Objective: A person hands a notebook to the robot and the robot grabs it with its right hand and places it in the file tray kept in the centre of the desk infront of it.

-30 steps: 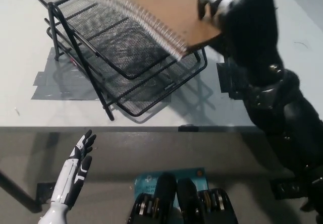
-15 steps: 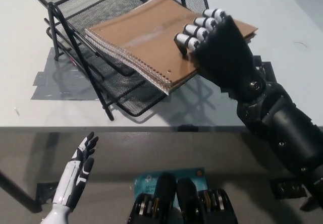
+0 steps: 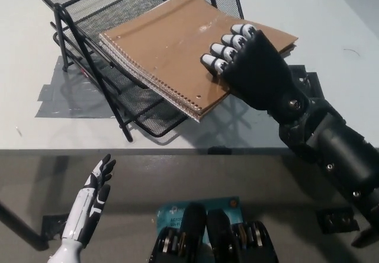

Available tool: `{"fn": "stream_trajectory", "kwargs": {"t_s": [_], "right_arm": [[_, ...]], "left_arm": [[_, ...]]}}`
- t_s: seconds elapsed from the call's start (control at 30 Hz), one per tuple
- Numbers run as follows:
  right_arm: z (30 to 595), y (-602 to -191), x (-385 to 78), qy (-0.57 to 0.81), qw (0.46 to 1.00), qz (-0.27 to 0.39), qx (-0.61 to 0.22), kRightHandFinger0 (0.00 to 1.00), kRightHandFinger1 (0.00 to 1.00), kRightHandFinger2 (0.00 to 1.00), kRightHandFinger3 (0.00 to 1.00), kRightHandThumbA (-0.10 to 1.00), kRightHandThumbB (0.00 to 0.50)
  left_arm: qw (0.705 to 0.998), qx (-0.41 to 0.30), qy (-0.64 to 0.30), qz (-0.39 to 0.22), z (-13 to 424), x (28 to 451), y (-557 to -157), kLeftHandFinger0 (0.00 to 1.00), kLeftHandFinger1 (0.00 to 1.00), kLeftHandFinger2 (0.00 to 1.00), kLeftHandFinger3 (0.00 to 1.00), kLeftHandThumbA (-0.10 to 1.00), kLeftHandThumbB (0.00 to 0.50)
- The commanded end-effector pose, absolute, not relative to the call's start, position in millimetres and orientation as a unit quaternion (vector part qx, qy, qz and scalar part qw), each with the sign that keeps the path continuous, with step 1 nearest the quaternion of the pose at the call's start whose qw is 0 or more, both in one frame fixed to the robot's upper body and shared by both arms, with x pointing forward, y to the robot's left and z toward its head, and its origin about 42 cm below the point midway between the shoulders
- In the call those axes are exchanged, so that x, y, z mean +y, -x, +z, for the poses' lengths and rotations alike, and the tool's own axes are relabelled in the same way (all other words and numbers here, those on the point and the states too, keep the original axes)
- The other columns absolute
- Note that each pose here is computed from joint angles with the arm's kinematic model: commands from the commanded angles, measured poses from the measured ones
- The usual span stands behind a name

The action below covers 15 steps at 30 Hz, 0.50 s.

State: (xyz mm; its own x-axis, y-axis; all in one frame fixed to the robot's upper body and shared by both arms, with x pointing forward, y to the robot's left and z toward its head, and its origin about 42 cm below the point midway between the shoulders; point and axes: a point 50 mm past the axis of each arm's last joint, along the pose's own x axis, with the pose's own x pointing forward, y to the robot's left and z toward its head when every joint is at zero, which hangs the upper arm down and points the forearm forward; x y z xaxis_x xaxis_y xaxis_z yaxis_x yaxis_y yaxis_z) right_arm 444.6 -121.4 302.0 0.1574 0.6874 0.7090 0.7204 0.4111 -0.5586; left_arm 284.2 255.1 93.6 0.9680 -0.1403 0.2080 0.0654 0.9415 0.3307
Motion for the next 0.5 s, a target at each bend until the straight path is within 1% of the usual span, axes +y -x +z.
{"fn": "stream_trajectory", "kwargs": {"t_s": [0.0,0.13,0.17,0.23,0.27,0.3,0.33,0.4,0.43,0.47], "right_arm": [[368,-451,-103,0.515,0.482,-0.06,-0.707,0.0,0.0,0.0,0.0,0.7,0.0],[382,-451,-100,0.505,0.482,-0.069,-0.713,0.0,0.0,0.0,0.01,0.74,0.0],[396,-453,-97,0.492,0.478,-0.089,-0.722,0.0,0.0,0.0,0.0,0.78,0.0],[409,-455,-92,0.481,0.472,-0.108,-0.731,0.0,0.0,0.0,0.01,0.8,0.0],[415,-456,-89,0.477,0.469,-0.119,-0.734,0.0,0.0,0.0,0.02,0.82,0.0],[417,-456,-89,0.476,0.469,-0.122,-0.734,0.0,0.0,0.0,0.02,0.83,0.0],[422,-457,-85,0.467,0.48,-0.122,-0.733,0.0,0.0,0.0,0.02,0.85,0.0],[428,-460,-82,0.454,0.488,-0.127,-0.735,0.0,0.0,0.0,0.01,0.84,0.0],[430,-461,-82,0.452,0.487,-0.13,-0.736,0.0,0.0,0.0,0.02,0.83,0.0],[432,-462,-81,0.449,0.485,-0.139,-0.737,0.0,0.0,0.0,0.01,0.8,0.0]], "left_arm": [[0.974,-0.143,-0.164,-0.065,104,257,-288,1.0,1.0,1.0,1.0,1.0,0.318],[0.973,-0.143,-0.169,-0.068,103,257,-289,1.0,1.0,1.0,1.0,1.0,0.312],[0.972,-0.141,-0.172,-0.07,105,256,-288,1.0,1.0,1.0,1.0,1.0,0.309],[0.972,-0.143,-0.172,-0.07,105,257,-288,1.0,1.0,1.0,1.0,1.0,0.299],[0.972,-0.143,-0.171,-0.07,105,257,-288,1.0,1.0,1.0,1.0,1.0,0.303],[0.972,-0.143,-0.171,-0.071,104,257,-288,1.0,1.0,1.0,1.0,1.0,0.303],[0.972,-0.144,-0.169,-0.072,105,257,-288,1.0,1.0,1.0,1.0,1.0,0.303],[0.972,-0.145,-0.168,-0.072,105,257,-289,0.99,1.0,1.0,1.0,1.0,0.306],[0.972,-0.145,-0.168,-0.072,105,257,-289,0.98,1.0,1.0,1.0,1.0,0.305],[0.973,-0.145,-0.167,-0.071,105,257,-289,0.98,1.0,1.0,1.0,1.0,0.304]]}}
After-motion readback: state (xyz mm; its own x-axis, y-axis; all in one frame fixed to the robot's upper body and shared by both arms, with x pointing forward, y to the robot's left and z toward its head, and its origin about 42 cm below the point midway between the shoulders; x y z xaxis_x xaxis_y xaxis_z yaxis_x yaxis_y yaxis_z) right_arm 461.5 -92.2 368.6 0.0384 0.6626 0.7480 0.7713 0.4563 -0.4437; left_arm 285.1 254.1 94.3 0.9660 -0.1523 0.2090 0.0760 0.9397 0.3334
